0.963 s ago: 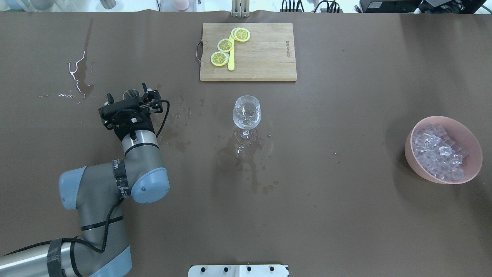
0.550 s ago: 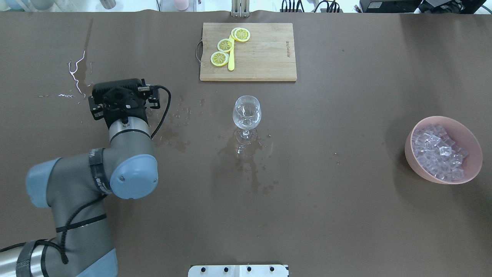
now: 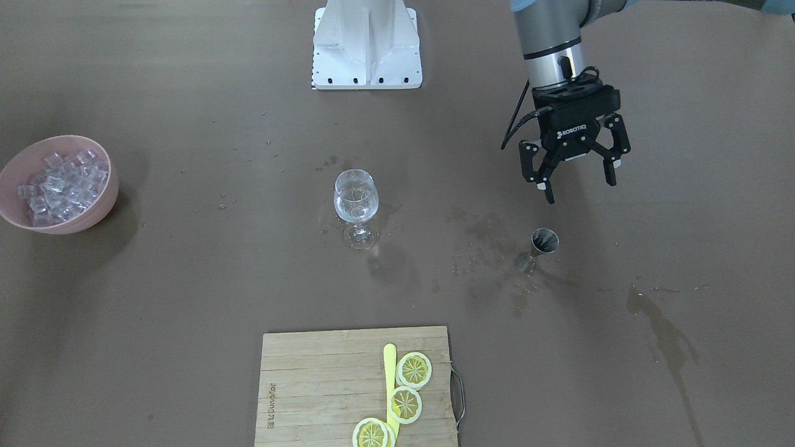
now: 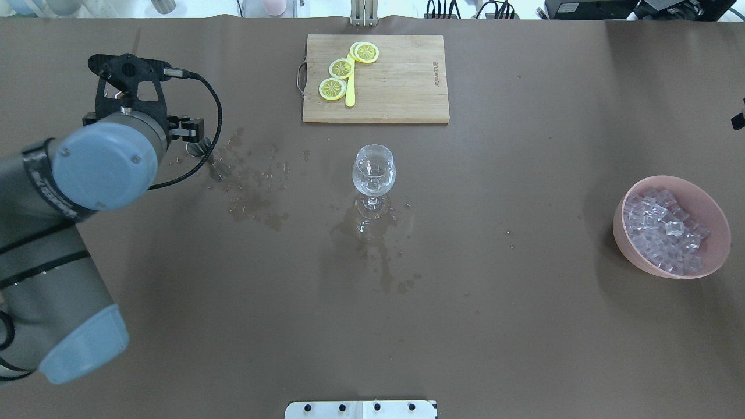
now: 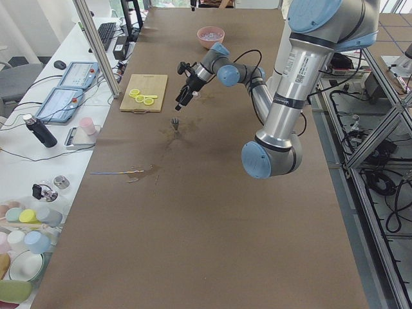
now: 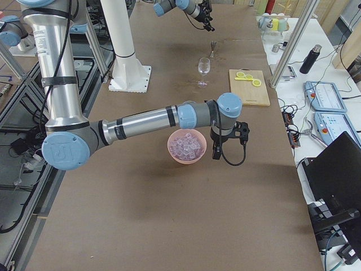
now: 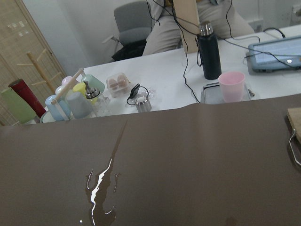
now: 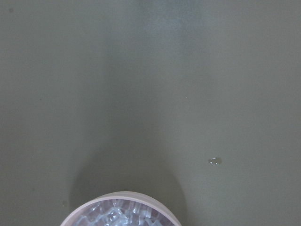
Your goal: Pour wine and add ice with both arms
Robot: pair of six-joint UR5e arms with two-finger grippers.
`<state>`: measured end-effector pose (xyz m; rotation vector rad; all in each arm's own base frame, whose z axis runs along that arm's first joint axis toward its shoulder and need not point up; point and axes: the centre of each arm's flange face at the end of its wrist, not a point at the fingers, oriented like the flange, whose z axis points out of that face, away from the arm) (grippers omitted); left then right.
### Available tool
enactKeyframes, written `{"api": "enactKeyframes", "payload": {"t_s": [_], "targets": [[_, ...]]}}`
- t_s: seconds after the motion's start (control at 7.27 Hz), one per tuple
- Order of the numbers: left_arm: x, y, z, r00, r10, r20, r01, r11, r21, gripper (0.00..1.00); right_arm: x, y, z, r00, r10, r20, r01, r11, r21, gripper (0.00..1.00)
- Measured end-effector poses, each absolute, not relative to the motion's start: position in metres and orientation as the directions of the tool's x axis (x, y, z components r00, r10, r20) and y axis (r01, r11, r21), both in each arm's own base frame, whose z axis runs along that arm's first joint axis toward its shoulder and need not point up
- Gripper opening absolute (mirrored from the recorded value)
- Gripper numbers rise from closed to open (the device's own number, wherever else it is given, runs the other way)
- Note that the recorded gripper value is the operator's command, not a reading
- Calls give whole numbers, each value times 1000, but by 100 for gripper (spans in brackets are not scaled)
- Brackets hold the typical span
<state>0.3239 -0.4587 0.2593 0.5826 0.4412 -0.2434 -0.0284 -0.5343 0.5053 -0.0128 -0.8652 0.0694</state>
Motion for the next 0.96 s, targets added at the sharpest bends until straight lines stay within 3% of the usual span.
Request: {"api": "enactKeyframes", "payload": {"t_s": [0.41, 0.96], "targets": [[233, -504, 315, 887, 125, -444, 51, 930, 363, 98, -58, -516, 463, 644, 47, 763, -54, 998, -15, 100], [126, -576, 366, 829, 151, -538, 8, 959, 282, 98, -103, -462, 484, 697, 4, 717, -44, 998, 38, 100]]}}
